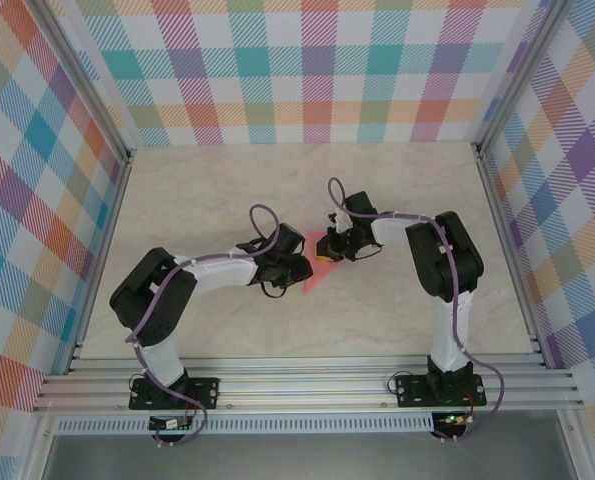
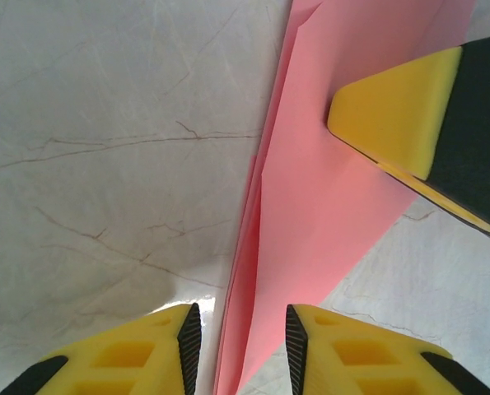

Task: Fold a paper plane with a square sheet of paper (pick it up from the middle)
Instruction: Fourth fold the wing at the center of the table.

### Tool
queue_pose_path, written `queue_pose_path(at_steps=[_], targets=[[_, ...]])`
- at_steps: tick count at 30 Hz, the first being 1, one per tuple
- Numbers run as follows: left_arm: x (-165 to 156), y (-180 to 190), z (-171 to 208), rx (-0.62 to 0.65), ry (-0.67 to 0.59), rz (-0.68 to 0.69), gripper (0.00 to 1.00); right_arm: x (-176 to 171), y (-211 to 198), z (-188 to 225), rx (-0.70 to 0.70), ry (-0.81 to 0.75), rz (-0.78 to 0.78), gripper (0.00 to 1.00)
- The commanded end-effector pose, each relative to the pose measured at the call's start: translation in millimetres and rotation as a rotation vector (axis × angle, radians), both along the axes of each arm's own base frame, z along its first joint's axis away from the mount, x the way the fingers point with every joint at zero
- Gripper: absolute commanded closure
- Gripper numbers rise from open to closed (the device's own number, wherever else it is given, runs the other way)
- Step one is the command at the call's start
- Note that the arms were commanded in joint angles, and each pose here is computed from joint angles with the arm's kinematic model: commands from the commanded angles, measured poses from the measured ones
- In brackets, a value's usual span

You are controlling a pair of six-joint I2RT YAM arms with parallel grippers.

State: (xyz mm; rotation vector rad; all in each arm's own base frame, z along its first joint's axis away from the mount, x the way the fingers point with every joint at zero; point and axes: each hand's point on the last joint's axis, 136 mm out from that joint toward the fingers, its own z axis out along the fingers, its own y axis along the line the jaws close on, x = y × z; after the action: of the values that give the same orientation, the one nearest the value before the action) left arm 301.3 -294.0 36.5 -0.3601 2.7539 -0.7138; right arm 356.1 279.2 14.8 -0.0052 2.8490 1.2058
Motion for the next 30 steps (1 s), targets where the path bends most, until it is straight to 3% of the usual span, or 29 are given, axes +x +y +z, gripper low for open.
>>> queue_pose_path(at_steps=[1, 14, 30], targets=[[8.0, -9.7, 2.3, -0.032, 0.002, -0.027, 0.65, -20.6, -23.2, -44.0, -0.148, 0.082, -0.019, 0.96], [9.6, -4.2, -12.8, 0.049, 0.051, -0.038, 0.70, -20.1, -22.9, -44.1, -0.149, 0.084, -0.018, 0.96], [-17.5, 19.5, -42.7, 0.298, 0.167, -0.164, 0.92, -20.6, -25.1, -45.9, -0.164, 0.088, -0.021, 0.95]])
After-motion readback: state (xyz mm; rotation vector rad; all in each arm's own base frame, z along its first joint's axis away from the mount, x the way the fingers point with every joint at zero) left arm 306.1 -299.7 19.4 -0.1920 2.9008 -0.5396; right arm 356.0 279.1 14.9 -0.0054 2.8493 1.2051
